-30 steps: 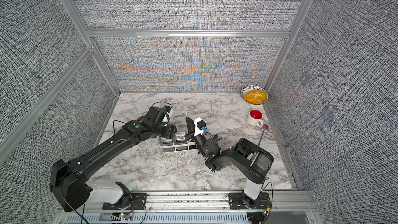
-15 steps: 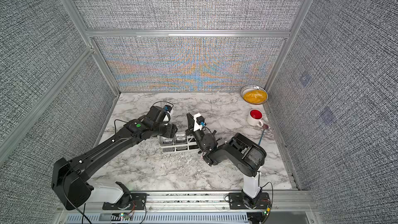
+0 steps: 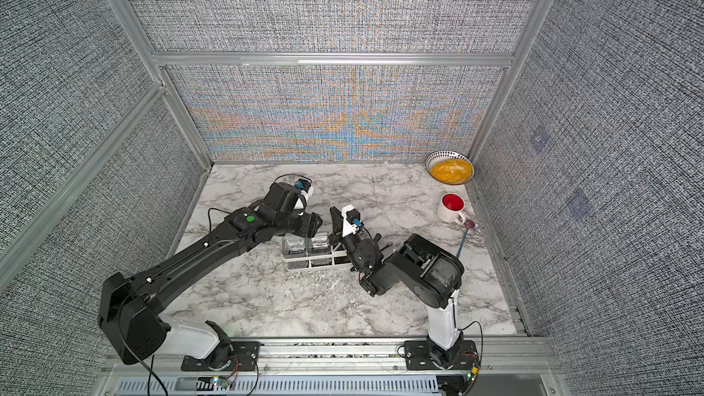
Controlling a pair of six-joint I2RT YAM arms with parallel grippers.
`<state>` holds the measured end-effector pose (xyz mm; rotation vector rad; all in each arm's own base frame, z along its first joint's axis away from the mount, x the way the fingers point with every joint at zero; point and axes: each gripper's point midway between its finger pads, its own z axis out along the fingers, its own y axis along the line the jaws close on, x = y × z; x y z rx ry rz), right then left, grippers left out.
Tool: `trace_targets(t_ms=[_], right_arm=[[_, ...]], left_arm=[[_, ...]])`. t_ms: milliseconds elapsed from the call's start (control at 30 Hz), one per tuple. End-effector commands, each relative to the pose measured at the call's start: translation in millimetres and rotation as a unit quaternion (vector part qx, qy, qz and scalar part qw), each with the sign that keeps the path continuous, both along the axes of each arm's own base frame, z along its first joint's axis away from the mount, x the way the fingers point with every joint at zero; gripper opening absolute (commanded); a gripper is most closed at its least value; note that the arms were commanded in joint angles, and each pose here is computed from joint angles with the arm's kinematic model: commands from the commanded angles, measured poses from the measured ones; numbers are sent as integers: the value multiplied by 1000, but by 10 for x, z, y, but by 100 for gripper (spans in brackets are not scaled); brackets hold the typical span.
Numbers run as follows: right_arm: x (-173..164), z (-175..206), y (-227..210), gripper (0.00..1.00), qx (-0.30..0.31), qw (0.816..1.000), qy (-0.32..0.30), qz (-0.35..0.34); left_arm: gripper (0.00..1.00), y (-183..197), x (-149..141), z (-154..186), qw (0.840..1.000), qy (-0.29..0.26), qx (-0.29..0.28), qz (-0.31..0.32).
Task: Place the toothbrush into the toothbrush holder
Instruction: Place the toothbrush in the toothbrush holder.
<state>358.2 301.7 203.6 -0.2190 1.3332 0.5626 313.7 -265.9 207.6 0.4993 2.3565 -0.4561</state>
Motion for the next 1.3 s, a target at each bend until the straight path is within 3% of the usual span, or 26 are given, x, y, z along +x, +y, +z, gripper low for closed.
trace_targets(t_ms=[0,233,667,933,1100,1267], right_arm=[[-147,504,-135,0,87,993,-78,5],[-171,511,-127,0,85,993,-80,12],[-195,477,-105,0,85,993,-74,21],[-196,490,-99,0,85,993,-77,21],[-192,489,-99,0,83,993,-77,20],[-194,490,-101,0,81,993,-79,20]], left_arm=[[70,-94,186,159,999,-34,-25,16],[73,-207,415,269,996,-63,-58,37],[68,-552,733,185,989,-44,-140,14],[47,-702,696,187,987,-30,-159,-22],[30,-716,665,69,988,-14,-151,-28],[19,-698,663,-31,990,-9,-142,-26]])
